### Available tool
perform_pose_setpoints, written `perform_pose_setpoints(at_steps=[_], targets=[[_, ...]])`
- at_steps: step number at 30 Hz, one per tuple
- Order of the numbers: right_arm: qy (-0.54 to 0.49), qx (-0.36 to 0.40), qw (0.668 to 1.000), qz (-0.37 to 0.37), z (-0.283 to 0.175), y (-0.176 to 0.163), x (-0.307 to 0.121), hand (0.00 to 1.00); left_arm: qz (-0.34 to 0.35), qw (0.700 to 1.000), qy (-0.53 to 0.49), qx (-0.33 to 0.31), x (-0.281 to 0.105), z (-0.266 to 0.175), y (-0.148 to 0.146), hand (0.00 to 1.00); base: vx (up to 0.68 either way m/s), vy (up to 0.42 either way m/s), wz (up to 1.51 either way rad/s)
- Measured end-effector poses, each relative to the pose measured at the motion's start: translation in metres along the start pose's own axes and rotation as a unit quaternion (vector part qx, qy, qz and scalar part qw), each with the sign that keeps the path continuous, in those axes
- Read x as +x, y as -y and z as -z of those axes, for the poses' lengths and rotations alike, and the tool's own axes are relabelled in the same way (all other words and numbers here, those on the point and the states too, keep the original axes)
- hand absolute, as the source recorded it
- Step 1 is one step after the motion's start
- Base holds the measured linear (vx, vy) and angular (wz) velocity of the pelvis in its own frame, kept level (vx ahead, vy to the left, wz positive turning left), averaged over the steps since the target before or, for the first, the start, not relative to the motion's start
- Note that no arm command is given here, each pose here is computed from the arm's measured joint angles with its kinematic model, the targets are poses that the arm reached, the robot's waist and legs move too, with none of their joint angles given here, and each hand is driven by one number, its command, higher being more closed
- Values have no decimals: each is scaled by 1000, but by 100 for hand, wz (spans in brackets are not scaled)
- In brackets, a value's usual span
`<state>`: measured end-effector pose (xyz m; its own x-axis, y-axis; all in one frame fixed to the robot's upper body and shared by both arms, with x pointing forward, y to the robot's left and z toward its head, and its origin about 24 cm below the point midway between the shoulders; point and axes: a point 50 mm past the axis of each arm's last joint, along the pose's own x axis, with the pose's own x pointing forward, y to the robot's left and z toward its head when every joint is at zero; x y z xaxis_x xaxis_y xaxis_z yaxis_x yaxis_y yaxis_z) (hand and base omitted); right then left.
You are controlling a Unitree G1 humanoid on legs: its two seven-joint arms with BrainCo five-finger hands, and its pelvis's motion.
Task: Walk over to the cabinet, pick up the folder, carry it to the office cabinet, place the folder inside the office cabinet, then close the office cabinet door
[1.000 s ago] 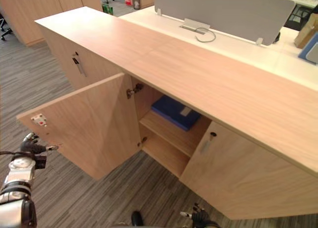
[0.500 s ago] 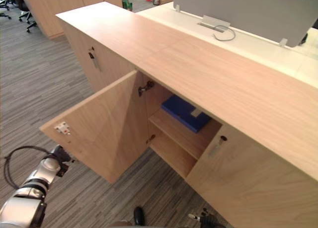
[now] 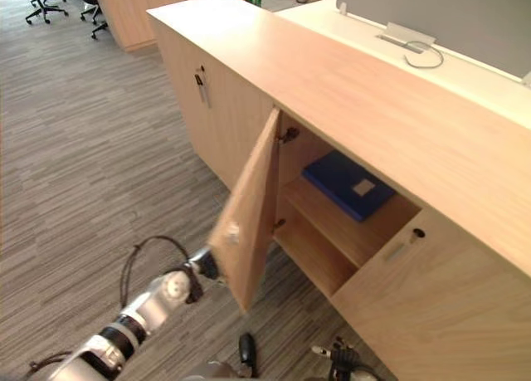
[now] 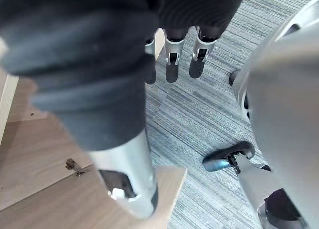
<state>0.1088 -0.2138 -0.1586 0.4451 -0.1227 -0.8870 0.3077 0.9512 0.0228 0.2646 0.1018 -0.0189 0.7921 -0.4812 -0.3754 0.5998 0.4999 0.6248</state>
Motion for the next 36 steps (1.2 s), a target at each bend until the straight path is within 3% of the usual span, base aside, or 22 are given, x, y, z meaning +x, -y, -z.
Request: perform_pose_setpoints(at_steps=[5,11,16,21,24,26,27,29,36], targets=[[-9,-14,1000,0,6,-1,-1,0,149,961,188,-137,-13,-78,49,0,-18,109,1],[-15,-48,999,-11,14,-3,-4,0,196,921,195,-273,-25,-78,73,0,-70,52,-13],[-16,-74,997,-26,16,-10,-4,0,116,896,131,-409,-30,-41,74,0,-103,15,-27],[-14,-65,997,-43,19,-24,-4,0,-61,862,-24,-503,-39,37,65,0,-73,-40,-32],[-16,-48,997,-49,21,-31,-4,0,-164,804,-120,-559,-62,88,64,0,-38,-103,-51],[-19,-38,998,-51,24,-33,-4,0,-245,722,-171,-624,-85,120,69,0,-14,-107,-56],[-22,-25,998,-48,25,-33,-4,0,-292,662,-186,-665,-96,133,74,0,6,-92,-51],[-25,-18,998,-46,27,-33,-4,0,-358,579,-206,-703,-113,149,80,0,18,-82,-51],[-18,15,999,-36,24,-28,-3,0,-478,450,-232,-718,-162,175,94,0,71,-112,-59]])
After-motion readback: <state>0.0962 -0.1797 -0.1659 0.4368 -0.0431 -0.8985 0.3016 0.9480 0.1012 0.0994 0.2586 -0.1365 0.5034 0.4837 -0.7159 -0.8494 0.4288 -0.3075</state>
